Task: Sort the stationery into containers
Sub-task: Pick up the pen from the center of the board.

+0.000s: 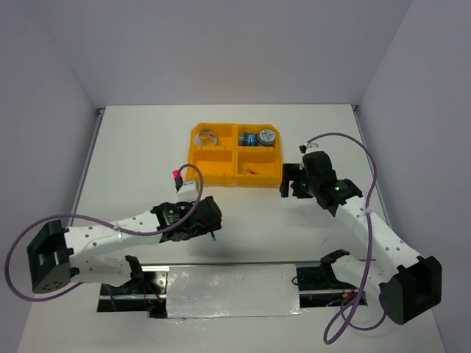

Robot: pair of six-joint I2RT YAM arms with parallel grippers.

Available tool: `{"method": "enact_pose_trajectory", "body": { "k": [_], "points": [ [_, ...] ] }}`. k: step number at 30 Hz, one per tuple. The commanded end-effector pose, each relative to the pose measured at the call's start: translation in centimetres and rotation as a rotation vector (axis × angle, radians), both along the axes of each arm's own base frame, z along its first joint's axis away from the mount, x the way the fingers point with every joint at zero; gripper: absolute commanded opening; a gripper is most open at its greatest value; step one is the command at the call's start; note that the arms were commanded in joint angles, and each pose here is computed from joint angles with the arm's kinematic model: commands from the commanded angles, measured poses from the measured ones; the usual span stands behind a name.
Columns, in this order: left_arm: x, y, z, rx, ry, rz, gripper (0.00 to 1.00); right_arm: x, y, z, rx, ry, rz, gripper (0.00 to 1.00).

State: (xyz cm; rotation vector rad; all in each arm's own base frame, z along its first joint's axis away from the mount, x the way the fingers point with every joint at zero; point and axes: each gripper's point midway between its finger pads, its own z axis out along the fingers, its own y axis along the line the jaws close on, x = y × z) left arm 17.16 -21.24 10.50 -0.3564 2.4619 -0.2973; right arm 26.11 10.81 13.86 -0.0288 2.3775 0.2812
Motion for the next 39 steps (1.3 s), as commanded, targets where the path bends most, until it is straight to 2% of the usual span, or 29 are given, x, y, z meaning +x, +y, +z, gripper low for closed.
{"method": "enact_pose_trajectory", "body": {
  "k": [1,9,22,30,31,34,39],
  "points": [
    [-0.1,-1.9,-1.2,-0.048,0.051,0.06,0.92,0.4,-0.9,1.5,-0.015,-0.045,-0.051,0.89],
    [-0.3,-3.1,-4.9,0.022,0.119,0.129,0.82,0.1,0.3,2.1,0.057,-0.086,-0.002,0.89],
    [1.8,-3.0,-6.2,0.149,0.133,0.192,0.63,-0.7,0.5,3.5,0.094,-0.138,0.02,0.87],
    [2.2,-2.2,-7.6,0.188,0.161,0.226,0.61,-0.7,0.6,3.9,0.107,-0.163,0.028,0.87],
    [2.2,-2.0,-7.8,0.192,0.161,0.231,0.58,-0.7,0.6,3.8,0.107,-0.166,0.029,0.88],
    [2.1,-2.0,-8.4,0.197,0.172,0.223,0.57,-0.6,0.9,3.7,0.112,-0.157,0.042,0.87],
    [1.9,-2.4,-9.1,0.187,0.19,0.209,0.41,-0.6,1.0,3.7,0.113,-0.154,0.044,0.87]
  ]
}}
